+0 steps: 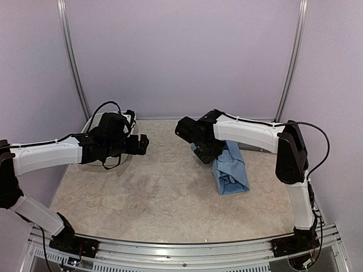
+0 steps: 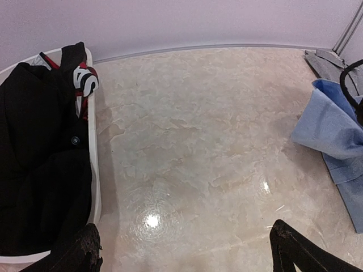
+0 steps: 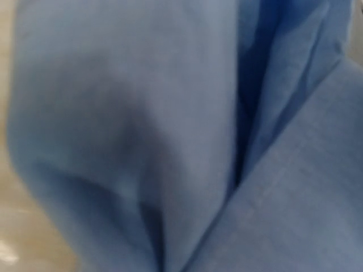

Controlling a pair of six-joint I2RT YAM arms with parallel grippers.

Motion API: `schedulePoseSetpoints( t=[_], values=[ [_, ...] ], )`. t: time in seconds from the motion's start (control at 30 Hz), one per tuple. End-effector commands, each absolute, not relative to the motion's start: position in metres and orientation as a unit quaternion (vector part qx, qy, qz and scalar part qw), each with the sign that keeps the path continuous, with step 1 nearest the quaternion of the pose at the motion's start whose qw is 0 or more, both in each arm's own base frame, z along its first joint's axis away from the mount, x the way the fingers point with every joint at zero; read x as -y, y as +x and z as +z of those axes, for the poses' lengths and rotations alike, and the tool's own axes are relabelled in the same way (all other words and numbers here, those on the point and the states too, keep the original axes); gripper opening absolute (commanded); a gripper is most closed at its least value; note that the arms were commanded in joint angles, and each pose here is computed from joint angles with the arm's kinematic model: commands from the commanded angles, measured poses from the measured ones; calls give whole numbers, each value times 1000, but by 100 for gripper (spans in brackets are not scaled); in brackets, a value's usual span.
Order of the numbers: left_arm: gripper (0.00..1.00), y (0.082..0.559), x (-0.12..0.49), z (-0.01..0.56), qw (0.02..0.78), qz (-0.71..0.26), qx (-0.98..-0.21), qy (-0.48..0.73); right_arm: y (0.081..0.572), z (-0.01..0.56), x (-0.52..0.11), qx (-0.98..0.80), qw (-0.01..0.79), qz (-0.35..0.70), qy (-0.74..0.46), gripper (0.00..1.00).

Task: Fold and stack the long sleeve shirts
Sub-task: Turn over the square-folded shirt at the center of the board.

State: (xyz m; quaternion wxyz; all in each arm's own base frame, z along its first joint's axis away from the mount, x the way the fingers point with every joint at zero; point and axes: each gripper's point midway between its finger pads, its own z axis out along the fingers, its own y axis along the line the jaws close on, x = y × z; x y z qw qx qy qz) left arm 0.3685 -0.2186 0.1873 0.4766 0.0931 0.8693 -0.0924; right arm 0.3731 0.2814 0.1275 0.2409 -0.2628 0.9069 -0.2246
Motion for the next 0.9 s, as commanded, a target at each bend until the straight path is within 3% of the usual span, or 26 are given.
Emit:
schedulePoseSetpoints(
  t=[0.0, 0.33, 0.87],
  values=[
    [99, 374, 211, 191, 482, -77, -868, 90, 360, 141, -306, -892, 251, -254, -276, 0],
    [99, 375, 210, 184, 474, -71, -873, 94, 343, 106, -354, -899, 221, -223, -306, 17],
    [99, 379, 202, 181, 473, -55, -875, 87, 311, 99, -410, -906, 224, -135, -333, 47]
  ],
)
